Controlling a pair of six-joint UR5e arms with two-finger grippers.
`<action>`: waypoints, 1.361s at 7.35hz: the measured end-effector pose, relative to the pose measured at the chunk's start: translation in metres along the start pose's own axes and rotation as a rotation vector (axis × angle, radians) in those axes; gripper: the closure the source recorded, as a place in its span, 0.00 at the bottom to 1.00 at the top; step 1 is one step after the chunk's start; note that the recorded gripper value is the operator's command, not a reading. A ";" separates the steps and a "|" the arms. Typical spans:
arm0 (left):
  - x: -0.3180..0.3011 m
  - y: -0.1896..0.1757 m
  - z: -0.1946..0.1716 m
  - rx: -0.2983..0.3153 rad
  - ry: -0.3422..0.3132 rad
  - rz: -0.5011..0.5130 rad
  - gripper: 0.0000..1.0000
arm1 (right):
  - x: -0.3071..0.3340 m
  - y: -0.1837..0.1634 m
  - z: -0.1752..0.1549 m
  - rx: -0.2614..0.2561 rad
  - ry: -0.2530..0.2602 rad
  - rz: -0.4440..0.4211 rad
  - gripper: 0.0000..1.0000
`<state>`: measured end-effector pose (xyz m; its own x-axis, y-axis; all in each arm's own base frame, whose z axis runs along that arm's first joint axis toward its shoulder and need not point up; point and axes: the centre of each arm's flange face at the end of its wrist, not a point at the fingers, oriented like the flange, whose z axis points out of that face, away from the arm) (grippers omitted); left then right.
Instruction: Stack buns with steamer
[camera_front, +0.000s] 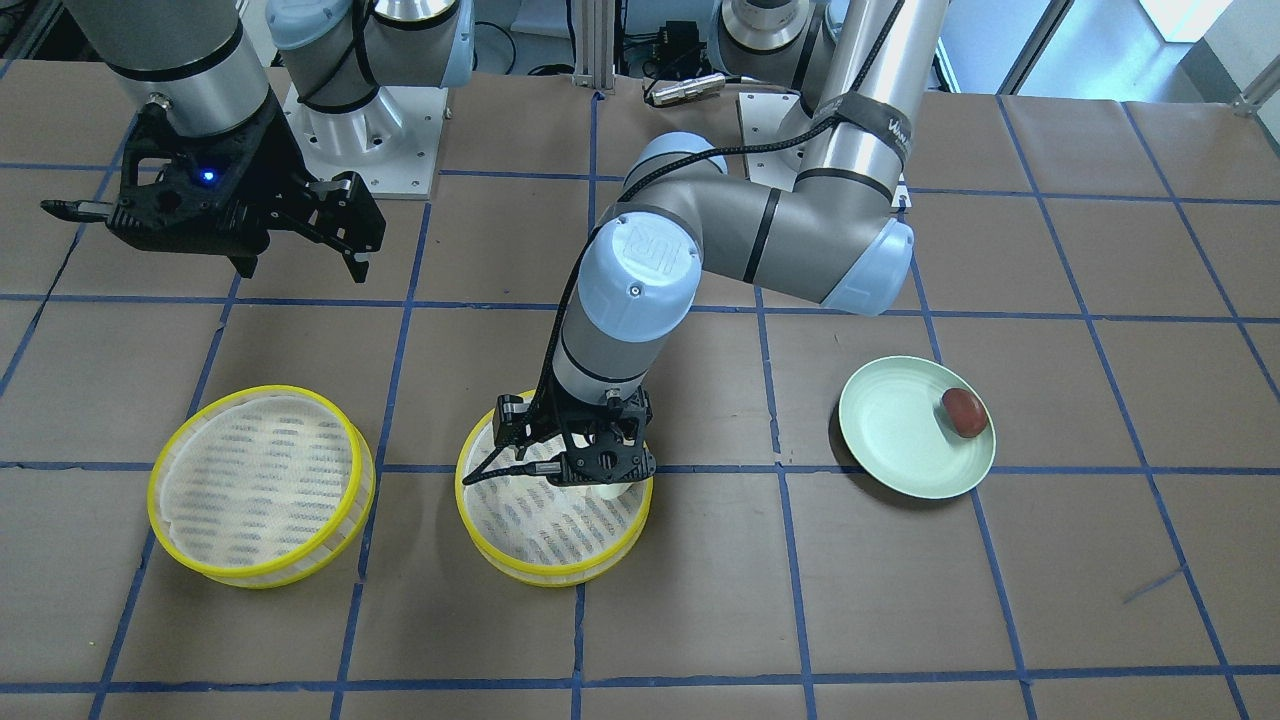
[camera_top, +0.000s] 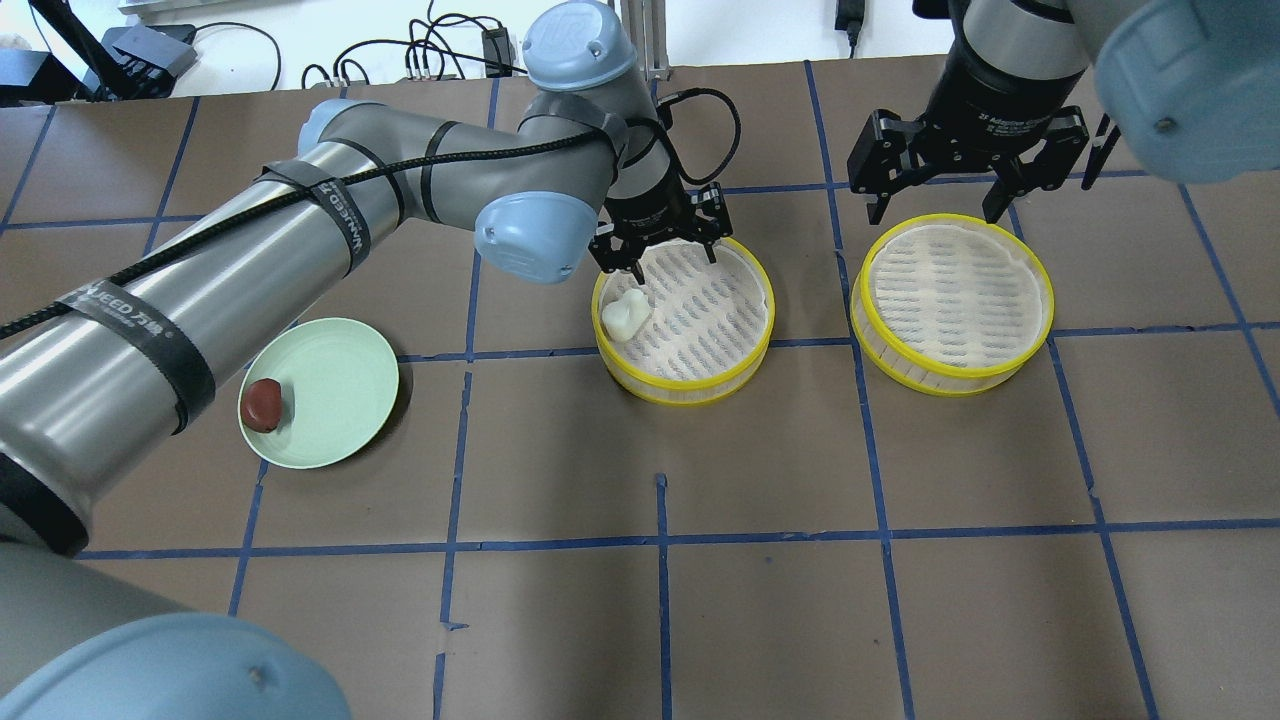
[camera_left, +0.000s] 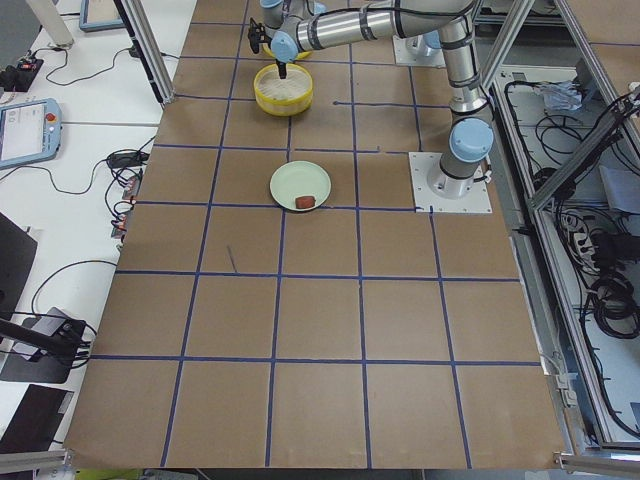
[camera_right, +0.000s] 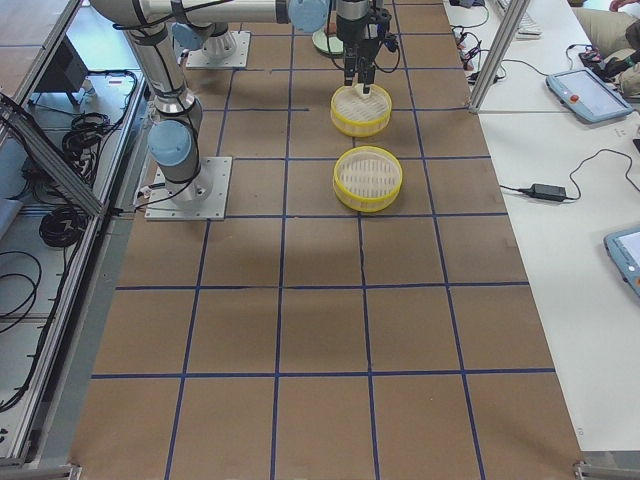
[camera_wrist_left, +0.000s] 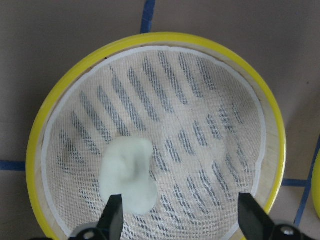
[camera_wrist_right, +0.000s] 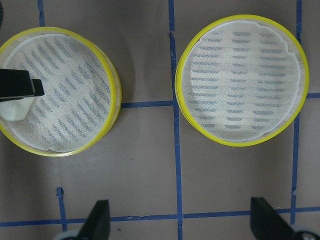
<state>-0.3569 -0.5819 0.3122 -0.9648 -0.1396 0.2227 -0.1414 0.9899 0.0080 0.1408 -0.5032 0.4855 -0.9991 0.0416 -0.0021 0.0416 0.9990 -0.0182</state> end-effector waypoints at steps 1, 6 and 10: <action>-0.019 -0.001 -0.035 0.011 -0.028 0.032 0.08 | 0.009 -0.003 0.001 -0.004 0.001 0.012 0.00; -0.144 0.013 -0.182 0.041 -0.245 0.166 0.06 | 0.204 0.001 0.105 -0.140 0.032 0.096 0.00; -0.155 0.029 -0.207 0.040 -0.250 0.162 0.06 | 0.240 0.004 0.202 -0.033 0.073 0.088 0.00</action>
<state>-0.1656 -0.5265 0.4796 -0.9995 0.0136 -0.0291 0.0150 0.9987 -0.0477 -0.0986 -0.4925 0.2833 -0.9891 0.1293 0.0710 0.1304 0.9914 0.0115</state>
